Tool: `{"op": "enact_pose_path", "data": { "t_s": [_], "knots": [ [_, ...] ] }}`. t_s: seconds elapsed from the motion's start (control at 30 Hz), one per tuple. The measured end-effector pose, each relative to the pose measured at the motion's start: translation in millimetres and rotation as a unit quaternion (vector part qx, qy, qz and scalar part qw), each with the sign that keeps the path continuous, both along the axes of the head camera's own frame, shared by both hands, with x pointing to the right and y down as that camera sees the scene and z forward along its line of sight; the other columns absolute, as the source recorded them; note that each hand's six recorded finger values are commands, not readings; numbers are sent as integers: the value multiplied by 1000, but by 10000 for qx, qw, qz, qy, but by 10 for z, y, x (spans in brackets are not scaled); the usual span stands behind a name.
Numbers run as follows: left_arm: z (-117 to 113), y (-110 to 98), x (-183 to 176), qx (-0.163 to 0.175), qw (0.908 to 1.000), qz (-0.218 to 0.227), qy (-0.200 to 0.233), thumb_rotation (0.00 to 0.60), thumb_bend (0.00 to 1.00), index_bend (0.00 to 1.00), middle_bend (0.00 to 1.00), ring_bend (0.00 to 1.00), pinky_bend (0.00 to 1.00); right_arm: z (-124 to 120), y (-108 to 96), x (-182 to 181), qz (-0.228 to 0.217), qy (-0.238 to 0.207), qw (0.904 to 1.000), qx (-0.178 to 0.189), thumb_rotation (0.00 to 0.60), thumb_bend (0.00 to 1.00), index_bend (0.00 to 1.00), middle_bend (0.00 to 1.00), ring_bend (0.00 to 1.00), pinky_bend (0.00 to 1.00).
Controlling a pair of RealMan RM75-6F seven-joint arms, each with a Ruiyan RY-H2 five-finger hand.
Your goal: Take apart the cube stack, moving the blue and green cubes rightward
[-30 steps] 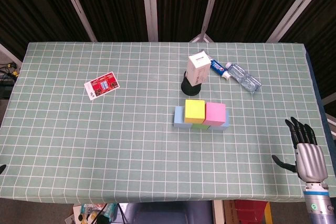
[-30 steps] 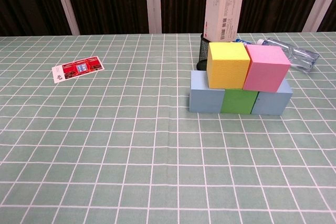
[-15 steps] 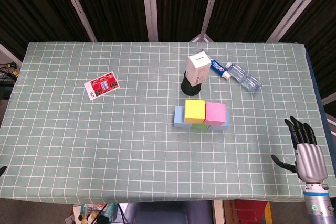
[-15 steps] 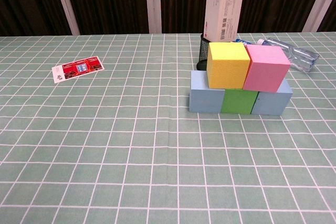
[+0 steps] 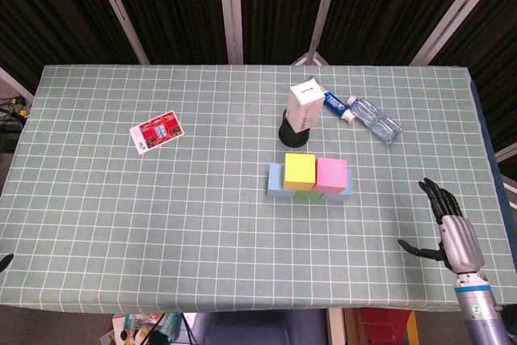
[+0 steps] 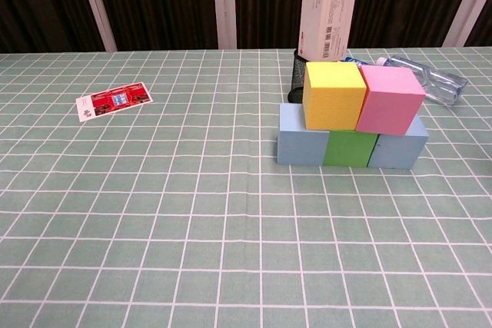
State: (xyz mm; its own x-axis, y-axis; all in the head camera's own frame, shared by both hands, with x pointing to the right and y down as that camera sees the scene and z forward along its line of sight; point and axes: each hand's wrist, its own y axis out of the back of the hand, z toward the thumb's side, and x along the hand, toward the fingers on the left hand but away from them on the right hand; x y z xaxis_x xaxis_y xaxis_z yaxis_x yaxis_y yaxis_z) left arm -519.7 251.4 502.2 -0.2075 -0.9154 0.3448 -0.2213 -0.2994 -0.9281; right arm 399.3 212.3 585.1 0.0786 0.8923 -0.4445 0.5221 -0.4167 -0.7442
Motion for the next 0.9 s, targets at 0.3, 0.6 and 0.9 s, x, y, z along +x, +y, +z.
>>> {"op": "enact_pose_path", "data": {
  "t_s": [0.3, 0.6, 0.9],
  "knots": [
    [4, -11, 4, 2, 10000, -25, 3, 600, 183, 148, 0, 0, 0, 425, -386, -110, 202, 1, 9987, -458, 600, 125, 42, 0, 62, 11],
    [-4, -6, -12, 2, 10000, -64, 9, 600, 183, 148, 0, 0, 0, 821, -645, -538, 440, -239, 9934, -1031, 600, 125, 42, 0, 62, 11],
    [-18, -11, -30, 21, 10000, -95, -4, 600, 183, 148, 0, 0, 0, 1048, -731, -1053, 221, -400, 9899, -1345, 600, 124, 42, 0, 65, 11]
  ]
}}
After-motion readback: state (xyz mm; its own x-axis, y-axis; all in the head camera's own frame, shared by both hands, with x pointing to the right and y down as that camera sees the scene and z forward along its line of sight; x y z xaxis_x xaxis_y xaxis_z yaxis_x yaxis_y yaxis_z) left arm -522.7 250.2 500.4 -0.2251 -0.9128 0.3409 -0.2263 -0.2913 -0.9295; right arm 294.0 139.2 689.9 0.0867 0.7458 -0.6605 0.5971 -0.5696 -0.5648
